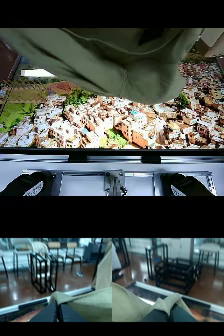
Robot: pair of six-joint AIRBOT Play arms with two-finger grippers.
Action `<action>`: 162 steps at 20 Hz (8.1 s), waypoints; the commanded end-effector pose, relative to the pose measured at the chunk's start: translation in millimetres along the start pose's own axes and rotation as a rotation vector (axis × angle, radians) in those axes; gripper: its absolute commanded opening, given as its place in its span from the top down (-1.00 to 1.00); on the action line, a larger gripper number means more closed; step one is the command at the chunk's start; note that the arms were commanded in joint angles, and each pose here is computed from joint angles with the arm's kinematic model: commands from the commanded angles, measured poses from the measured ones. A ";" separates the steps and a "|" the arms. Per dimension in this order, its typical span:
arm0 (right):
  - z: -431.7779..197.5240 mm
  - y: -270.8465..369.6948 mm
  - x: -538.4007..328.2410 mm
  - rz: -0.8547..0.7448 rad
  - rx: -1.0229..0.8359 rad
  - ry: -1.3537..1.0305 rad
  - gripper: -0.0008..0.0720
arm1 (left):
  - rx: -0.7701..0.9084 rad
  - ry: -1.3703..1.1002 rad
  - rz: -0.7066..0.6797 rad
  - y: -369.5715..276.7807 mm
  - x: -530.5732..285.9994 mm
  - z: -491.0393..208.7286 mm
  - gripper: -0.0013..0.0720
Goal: Fold the shirts.
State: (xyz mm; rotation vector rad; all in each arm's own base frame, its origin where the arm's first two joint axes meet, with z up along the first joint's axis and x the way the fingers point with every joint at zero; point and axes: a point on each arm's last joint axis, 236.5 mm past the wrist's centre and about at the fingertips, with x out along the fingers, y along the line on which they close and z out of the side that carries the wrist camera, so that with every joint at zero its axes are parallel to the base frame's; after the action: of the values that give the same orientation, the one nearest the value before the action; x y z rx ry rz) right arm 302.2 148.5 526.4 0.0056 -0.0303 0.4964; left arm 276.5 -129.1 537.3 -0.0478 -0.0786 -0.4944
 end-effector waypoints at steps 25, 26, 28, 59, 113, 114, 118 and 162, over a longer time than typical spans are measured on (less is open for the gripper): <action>-379.2 237.5 62.2 0.514 0.457 0.907 0.73 | -0.256 0.892 -0.003 63.4 196.1 -382.2 0.84; -397.7 242.3 70.0 0.507 0.465 0.936 0.23 | -0.280 0.972 0.011 74.3 183.9 -400.8 0.76; -408.5 244.9 83.8 0.514 0.486 0.926 -0.43 | -0.366 1.058 0.070 94.1 167.7 -420.6 -0.21; -590.3 -28.1 61.5 0.193 0.634 1.501 -0.60 | -0.886 1.644 0.030 -19.4 -95.8 -611.1 -1.00; -446.3 12.4 112.3 0.058 0.691 0.976 -0.50 | -0.526 1.412 -0.066 43.9 -42.2 -492.6 0.86; -477.3 15.9 120.8 0.075 0.702 1.071 -0.50 | -0.521 1.414 -0.073 41.5 -41.7 -492.6 0.86; -576.2 23.0 125.6 0.099 0.720 1.340 -0.50 | -0.508 1.389 -0.070 40.6 -34.3 -492.8 0.85; 20.3 -32.4 91.2 -0.081 0.051 -0.245 0.82 | -0.119 -0.158 0.067 62.4 24.1 46.3 0.85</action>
State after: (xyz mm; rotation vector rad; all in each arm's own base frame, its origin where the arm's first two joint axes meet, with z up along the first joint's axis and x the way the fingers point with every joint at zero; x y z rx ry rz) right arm 481.2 195.1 395.7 0.0069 0.1568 0.3920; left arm 399.1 -74.4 439.9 -0.1517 0.2191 -0.3681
